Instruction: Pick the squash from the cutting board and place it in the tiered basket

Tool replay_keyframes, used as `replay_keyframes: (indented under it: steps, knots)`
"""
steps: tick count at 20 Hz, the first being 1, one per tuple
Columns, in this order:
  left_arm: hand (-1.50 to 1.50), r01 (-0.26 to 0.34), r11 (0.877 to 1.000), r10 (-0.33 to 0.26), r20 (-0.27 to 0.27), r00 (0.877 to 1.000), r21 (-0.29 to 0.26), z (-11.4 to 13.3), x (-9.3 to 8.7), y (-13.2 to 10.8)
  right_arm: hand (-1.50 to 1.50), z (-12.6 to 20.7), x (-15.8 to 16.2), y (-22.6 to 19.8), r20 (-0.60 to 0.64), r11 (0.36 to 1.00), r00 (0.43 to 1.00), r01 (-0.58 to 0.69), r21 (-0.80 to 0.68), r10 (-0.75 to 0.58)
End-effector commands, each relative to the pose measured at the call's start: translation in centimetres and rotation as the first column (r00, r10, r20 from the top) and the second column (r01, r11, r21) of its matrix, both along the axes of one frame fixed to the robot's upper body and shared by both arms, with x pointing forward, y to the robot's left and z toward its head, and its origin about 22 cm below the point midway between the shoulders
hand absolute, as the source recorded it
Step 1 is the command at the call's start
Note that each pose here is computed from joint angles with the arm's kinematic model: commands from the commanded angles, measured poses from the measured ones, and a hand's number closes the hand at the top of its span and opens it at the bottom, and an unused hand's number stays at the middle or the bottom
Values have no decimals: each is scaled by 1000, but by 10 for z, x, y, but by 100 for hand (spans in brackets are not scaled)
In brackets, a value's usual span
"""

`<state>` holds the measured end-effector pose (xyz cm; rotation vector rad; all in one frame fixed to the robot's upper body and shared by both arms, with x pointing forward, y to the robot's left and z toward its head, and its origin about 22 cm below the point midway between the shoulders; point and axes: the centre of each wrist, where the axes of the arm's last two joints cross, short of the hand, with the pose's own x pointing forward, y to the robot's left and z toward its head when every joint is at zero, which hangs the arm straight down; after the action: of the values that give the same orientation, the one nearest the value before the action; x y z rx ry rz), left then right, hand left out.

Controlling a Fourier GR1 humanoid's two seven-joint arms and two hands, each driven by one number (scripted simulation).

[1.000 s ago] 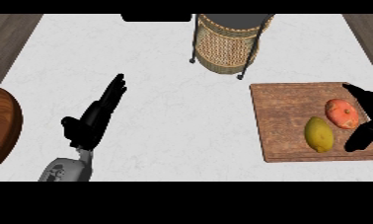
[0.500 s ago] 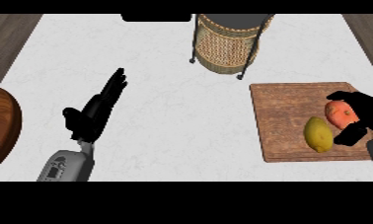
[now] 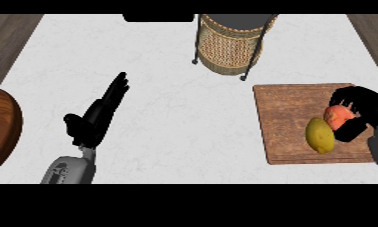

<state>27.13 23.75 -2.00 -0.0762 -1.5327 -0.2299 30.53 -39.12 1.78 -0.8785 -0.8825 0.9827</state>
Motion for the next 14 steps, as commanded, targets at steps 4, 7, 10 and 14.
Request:
replay_keyframes:
  steps: [4,7,10,14]
  knots:
    - [0,-16,1000,16,9,1000,11,-5,-5,0,150,19,-18,-25,32,991,993,120,-61,-118]
    - [0,-8,1000,8,-4,1000,2,-3,-22,-12,150,-7,-31,-16,35,977,982,186,-102,-184]
    - [0,-7,1000,7,18,1000,5,8,-16,2,150,7,-38,-40,110,969,975,208,-136,-194]
    - [0,-17,1000,17,-3,1000,-5,2,-6,3,150,49,-24,-10,284,972,930,216,89,-233]
